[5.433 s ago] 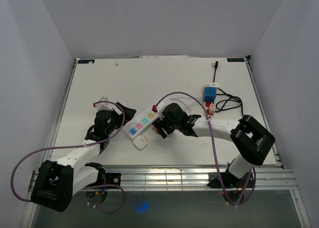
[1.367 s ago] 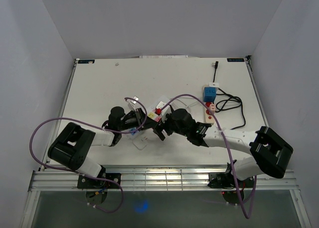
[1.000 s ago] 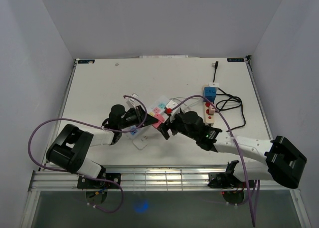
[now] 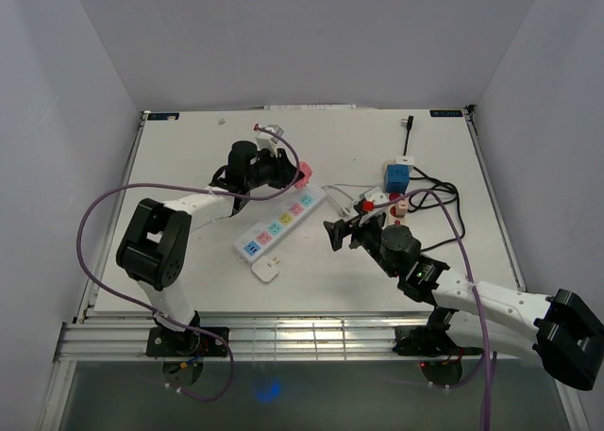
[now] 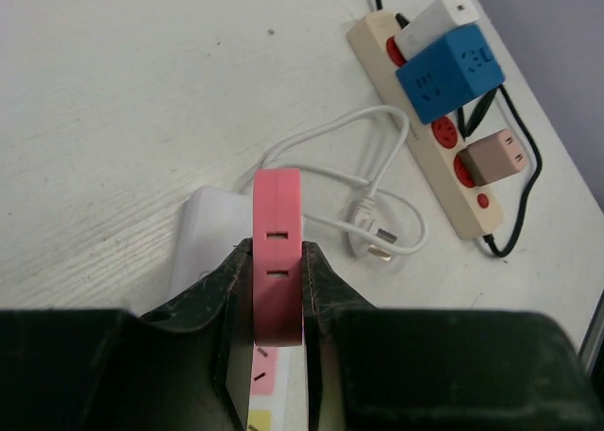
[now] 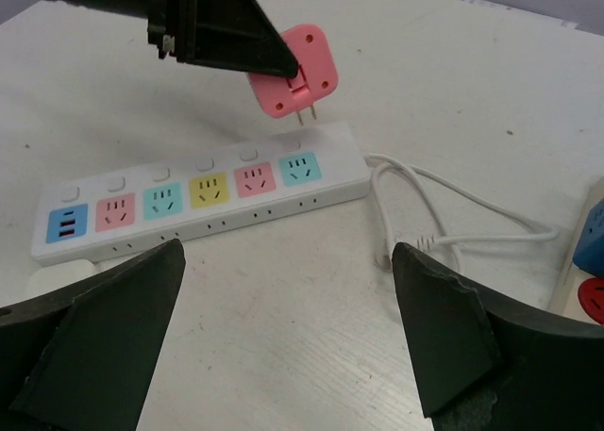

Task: Insert the plug
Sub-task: Insert the plug into the socket.

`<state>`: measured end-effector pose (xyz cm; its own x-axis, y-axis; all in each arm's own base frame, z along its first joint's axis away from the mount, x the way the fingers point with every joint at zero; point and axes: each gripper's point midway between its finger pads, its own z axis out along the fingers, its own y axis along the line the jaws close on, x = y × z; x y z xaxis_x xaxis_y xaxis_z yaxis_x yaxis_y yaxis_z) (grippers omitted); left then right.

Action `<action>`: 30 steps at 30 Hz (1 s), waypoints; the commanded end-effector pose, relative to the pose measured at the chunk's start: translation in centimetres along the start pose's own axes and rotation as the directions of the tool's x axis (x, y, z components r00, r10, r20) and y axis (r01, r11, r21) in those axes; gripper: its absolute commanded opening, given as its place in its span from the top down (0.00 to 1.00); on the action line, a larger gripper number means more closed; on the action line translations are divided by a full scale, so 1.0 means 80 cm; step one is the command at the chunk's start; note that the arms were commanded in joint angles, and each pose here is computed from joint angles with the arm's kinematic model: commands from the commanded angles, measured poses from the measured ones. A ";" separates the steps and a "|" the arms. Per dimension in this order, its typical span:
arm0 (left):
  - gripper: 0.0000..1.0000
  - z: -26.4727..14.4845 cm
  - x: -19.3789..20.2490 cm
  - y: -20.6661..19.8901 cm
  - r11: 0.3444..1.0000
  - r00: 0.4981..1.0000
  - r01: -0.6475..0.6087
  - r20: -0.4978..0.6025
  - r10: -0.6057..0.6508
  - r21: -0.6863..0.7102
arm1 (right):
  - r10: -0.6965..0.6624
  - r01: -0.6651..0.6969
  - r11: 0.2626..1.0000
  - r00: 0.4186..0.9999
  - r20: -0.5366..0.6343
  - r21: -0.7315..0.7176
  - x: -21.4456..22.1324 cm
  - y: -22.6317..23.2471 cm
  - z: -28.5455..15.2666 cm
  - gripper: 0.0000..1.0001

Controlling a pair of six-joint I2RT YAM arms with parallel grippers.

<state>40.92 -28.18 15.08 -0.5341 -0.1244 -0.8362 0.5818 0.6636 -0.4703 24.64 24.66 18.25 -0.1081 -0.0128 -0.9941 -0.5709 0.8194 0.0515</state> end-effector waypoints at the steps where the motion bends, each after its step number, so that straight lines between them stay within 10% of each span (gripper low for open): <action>1: 1.00 0.004 0.003 0.006 0.999 0.999 -0.040 -0.027 0.040 0.016 | 0.065 -0.076 0.989 0.994 0.092 0.126 -0.022 -0.030 -0.006 0.04; 30: 1.00 0.005 0.044 0.012 1.000 0.990 0.012 -0.142 -0.009 0.020 | 0.068 -0.072 0.993 0.997 0.045 0.090 -0.011 -0.017 0.002 0.02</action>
<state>38.99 -28.17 9.79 -0.6674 -0.0308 -0.7441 0.5537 0.6477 -0.5234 25.24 23.18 17.17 -0.1388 0.0123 -0.9902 -0.4903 0.8679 0.0795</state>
